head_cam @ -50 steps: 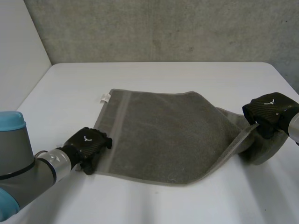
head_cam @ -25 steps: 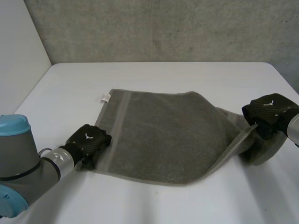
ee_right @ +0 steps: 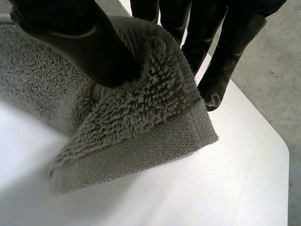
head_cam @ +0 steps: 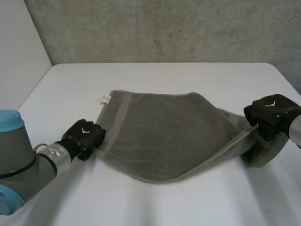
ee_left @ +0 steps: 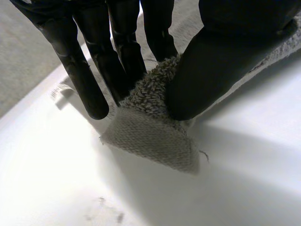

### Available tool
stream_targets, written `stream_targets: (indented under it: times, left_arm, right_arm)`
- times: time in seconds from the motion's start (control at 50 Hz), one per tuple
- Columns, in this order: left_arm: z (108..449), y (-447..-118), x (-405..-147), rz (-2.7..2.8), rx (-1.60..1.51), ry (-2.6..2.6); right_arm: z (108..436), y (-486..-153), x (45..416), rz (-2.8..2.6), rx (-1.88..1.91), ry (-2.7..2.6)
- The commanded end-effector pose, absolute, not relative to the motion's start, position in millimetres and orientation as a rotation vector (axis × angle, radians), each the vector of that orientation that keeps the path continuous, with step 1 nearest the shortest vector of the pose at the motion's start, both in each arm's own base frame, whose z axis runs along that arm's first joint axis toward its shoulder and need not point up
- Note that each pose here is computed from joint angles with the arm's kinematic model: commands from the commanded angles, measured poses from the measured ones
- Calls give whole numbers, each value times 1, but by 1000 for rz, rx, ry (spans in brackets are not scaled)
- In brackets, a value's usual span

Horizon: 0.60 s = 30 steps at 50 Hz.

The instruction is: Fold the towel.

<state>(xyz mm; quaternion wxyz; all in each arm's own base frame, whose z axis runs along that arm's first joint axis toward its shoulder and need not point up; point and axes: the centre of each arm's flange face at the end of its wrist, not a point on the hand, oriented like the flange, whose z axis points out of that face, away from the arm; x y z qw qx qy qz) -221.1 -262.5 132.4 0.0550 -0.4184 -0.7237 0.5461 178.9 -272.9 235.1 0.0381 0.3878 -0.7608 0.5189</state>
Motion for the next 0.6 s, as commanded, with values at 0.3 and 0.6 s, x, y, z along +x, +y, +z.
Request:
stream_targets:
  times: [0.3, 0.6]
  left_arm:
    - [176, -270, -173, 1762, -1138, -2323]
    - [249, -224, -160, 1836, -1104, -2193]
  right_arm:
    - [228, -268, 164, 1436, 1240, -2368]
    - [262, -230, 168, 1425, 1493, -2296]
